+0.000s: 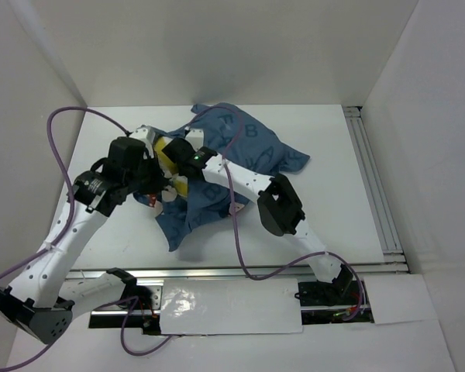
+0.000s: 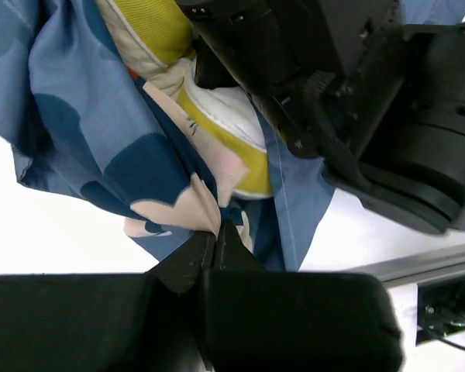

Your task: Put the pillow into the pillowcase

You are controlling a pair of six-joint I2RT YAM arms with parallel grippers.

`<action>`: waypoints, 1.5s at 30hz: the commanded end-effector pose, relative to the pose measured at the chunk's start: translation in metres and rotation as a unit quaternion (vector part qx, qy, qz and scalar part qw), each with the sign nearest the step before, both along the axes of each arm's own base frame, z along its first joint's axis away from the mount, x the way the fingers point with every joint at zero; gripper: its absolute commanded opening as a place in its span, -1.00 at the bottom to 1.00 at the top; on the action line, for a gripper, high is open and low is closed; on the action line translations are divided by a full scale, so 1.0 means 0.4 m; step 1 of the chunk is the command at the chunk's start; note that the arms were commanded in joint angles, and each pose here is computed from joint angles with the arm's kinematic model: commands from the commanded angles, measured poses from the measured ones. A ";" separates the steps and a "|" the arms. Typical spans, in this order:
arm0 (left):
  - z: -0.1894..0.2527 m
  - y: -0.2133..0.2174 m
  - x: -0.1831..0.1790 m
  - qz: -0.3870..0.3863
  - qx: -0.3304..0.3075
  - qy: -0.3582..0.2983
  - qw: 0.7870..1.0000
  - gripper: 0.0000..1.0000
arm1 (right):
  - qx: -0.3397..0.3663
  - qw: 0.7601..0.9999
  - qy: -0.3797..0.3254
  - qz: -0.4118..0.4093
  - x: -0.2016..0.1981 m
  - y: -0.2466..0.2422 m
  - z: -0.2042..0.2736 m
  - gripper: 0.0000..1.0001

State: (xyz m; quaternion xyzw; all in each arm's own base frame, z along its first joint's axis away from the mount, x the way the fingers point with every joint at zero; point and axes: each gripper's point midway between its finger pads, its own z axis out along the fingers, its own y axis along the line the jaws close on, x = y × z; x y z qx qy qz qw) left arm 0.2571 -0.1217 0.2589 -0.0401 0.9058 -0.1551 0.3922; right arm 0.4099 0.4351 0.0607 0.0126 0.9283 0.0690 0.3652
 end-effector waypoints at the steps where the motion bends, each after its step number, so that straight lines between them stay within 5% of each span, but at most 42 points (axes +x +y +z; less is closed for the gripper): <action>1: 0.438 -0.069 -0.071 -0.087 -0.148 -0.237 0.956 -0.87 | -0.255 0.959 0.105 -0.061 -0.063 -0.329 -0.391 -1.00; 5: 0.456 -0.042 -0.068 -0.061 -0.140 -0.248 0.957 -0.71 | -0.280 0.953 0.099 -0.061 -0.072 -0.346 -0.381 -1.00; 9: 0.452 -0.028 -0.023 -0.018 -0.135 -0.243 0.961 -0.83 | -0.354 0.932 0.059 -0.047 -0.146 -0.378 -0.347 -1.00; 12: 0.387 -0.033 0.006 -0.003 -0.125 -0.207 0.970 -0.96 | -0.333 0.938 0.099 -0.004 -0.212 -0.387 -0.384 -1.00; 15: 0.270 -0.044 0.022 0.006 -0.112 -0.150 0.982 -0.96 | -0.216 0.968 0.123 0.039 -0.234 -0.330 -0.348 -0.84; 19: 0.092 -0.025 -0.005 0.038 -0.098 -0.073 0.992 -0.33 | -0.117 0.986 0.057 0.104 -0.208 -0.246 -0.145 -0.09; 20: 0.080 -0.016 -0.014 0.048 -0.099 -0.072 0.991 0.05 | -0.102 0.987 0.045 0.115 -0.206 -0.235 -0.119 0.11; 25: -0.019 0.047 -0.019 0.116 -0.047 -0.026 0.992 0.36 | -0.052 0.981 0.000 0.189 -0.215 -0.192 0.034 0.48; 27: -0.044 0.064 -0.021 0.139 -0.032 -0.008 0.990 0.66 | -0.029 0.979 -0.020 0.200 -0.220 -0.185 0.090 0.61; 31: -0.104 0.077 -0.011 0.166 -0.006 0.026 0.986 0.97 | -0.023 0.977 -0.054 0.205 -0.207 -0.200 0.172 0.63; 38: -0.206 0.084 0.058 0.204 0.020 0.062 0.977 0.96 | -0.012 0.969 -0.112 0.222 -0.190 -0.208 0.272 0.63; 45: -0.343 0.106 0.089 0.215 0.046 0.129 0.967 0.75 | 0.057 0.905 -0.171 0.385 -0.240 -0.082 0.337 0.63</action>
